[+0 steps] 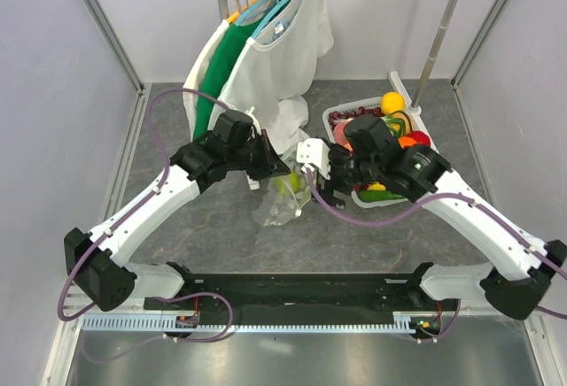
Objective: Place the food in the zip-top bag and seal the zipper
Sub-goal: Place the fake fruit in the zipper food storage bag.
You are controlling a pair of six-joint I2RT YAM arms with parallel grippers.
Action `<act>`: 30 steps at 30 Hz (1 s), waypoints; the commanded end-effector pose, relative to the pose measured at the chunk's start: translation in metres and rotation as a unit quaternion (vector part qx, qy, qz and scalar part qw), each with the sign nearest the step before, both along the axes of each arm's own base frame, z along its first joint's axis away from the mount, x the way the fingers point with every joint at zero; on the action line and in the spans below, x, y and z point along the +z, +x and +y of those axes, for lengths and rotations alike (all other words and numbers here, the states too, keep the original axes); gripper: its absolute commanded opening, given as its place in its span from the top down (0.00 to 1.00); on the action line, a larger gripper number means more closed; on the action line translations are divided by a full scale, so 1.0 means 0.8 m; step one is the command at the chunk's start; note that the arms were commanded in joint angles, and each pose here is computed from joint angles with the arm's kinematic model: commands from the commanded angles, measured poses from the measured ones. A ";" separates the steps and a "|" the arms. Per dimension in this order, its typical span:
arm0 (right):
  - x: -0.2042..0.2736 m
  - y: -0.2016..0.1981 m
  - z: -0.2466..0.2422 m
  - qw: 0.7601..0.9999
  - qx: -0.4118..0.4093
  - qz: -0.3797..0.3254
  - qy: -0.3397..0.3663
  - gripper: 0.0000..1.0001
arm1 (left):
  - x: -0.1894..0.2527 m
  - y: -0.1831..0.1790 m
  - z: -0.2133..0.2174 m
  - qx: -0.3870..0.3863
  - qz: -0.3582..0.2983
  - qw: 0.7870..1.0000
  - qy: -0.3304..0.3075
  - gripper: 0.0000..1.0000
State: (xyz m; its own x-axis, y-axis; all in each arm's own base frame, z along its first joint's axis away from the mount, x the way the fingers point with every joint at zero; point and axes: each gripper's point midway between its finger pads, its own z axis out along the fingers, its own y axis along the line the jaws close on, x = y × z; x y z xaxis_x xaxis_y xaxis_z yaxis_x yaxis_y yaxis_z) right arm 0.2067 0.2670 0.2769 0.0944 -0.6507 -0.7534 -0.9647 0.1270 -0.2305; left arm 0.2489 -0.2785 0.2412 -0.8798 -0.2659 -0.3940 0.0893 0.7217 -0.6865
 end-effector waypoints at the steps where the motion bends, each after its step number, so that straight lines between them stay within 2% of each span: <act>1: -0.023 -0.032 -0.008 0.997 0.070 -0.009 -0.011 0.12 | 0.032 0.003 -0.009 0.015 0.019 0.998 -0.052 0.98; 6: -0.057 -0.007 -0.018 0.992 0.083 -0.077 -0.061 0.14 | 0.036 -0.001 -0.014 -0.027 -0.003 0.998 -0.054 0.98; 10: -0.050 -0.002 -0.017 0.988 0.095 -0.112 -0.057 0.20 | 0.040 -0.008 -0.005 -0.031 -0.020 0.998 -0.045 0.98; 11: -0.049 0.000 -0.017 0.987 0.093 -0.119 -0.056 0.31 | 0.035 -0.011 -0.003 -0.034 -0.017 0.998 -0.043 0.98; 14: -0.050 0.003 -0.023 0.984 0.097 -0.136 -0.068 0.48 | 0.028 -0.016 -0.001 -0.044 -0.015 0.998 -0.038 0.98; 17: -0.058 0.002 -0.037 0.984 0.083 -0.124 -0.095 0.58 | 0.018 -0.016 0.005 -0.034 -0.017 0.999 -0.025 0.98; 23: -0.038 -0.008 -0.075 0.990 0.002 -0.096 -0.102 0.43 | -0.013 -0.005 0.016 -0.020 -0.029 0.999 0.015 0.98; 26: -0.037 0.001 -0.111 0.985 -0.052 -0.089 -0.138 0.40 | -0.021 -0.003 0.013 -0.024 -0.025 0.999 0.018 0.98; 30: -0.022 0.040 -0.164 0.979 -0.139 -0.059 -0.138 0.36 | -0.022 -0.003 0.007 -0.028 -0.027 0.999 0.010 0.98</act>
